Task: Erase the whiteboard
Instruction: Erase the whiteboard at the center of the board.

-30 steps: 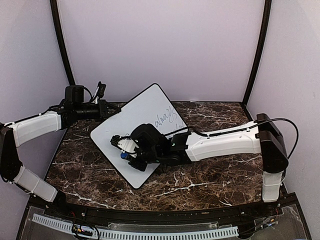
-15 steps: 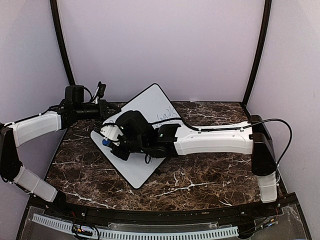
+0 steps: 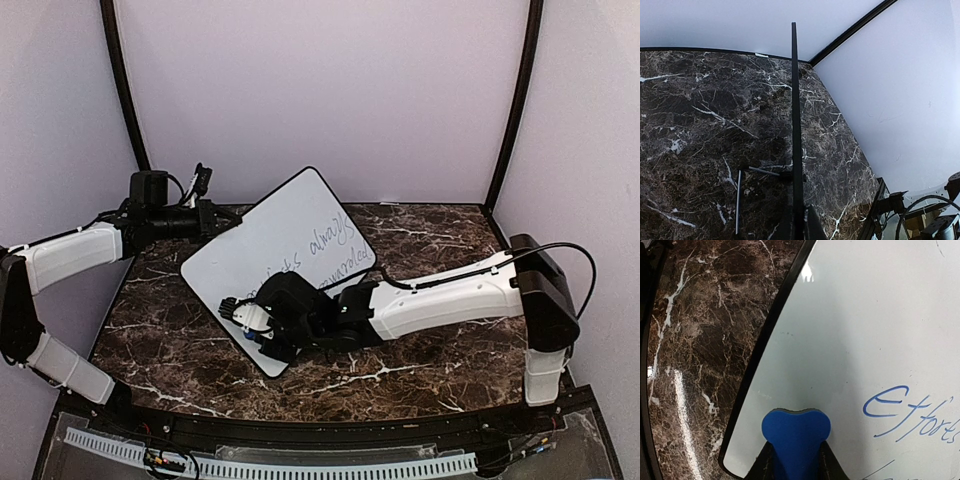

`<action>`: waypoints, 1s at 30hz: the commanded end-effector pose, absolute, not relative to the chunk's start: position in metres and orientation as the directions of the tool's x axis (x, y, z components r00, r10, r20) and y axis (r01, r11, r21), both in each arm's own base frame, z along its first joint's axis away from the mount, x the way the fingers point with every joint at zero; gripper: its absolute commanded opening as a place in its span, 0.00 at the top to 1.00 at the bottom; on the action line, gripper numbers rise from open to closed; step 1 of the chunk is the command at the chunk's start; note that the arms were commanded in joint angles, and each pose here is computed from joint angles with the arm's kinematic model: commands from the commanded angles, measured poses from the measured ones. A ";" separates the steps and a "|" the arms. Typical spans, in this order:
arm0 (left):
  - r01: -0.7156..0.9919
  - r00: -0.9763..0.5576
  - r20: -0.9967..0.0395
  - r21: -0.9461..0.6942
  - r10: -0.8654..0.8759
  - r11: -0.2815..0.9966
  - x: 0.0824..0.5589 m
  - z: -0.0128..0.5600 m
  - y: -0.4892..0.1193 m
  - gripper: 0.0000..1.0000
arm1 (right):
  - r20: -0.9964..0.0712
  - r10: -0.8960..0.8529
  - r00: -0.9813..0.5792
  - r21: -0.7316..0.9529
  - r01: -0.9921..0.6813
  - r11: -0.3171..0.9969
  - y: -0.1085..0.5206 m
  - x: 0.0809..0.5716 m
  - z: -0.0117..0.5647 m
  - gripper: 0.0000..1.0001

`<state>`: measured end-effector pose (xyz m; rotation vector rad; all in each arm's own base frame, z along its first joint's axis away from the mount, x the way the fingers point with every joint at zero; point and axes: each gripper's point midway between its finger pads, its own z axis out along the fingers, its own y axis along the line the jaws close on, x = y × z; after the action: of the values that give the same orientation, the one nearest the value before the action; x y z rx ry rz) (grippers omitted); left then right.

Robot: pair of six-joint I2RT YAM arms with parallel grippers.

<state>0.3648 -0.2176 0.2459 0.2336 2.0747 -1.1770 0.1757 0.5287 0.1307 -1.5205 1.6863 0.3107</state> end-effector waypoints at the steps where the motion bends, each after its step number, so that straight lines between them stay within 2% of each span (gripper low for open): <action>1: 0.552 -0.650 -0.734 -0.634 -0.198 0.542 0.361 0.277 -0.219 1.00 | -0.729 -0.684 0.041 -0.319 -0.904 0.285 0.523 0.179 0.142 0.79; 14: 0.555 -0.643 -0.740 -0.629 -0.198 0.545 0.360 0.280 -0.218 1.00 | -0.817 -0.562 0.131 -0.332 -0.904 0.270 0.594 0.196 0.208 0.79; 20: 0.555 -0.642 -0.741 -0.627 -0.198 0.546 0.360 0.280 -0.218 1.00 | -0.781 -0.612 0.126 -0.326 -0.917 0.228 0.584 0.183 0.182 0.79; 30: 0.553 -0.647 -0.737 -0.632 -0.198 0.543 0.361 0.278 -0.219 1.00 | -0.680 -0.730 0.065 -0.317 -0.924 0.213 0.523 0.169 0.127 0.79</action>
<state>0.3645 -0.2172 0.2457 0.2377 2.0748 -1.1704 0.1683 0.5462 0.1395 -1.5589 1.6474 0.3673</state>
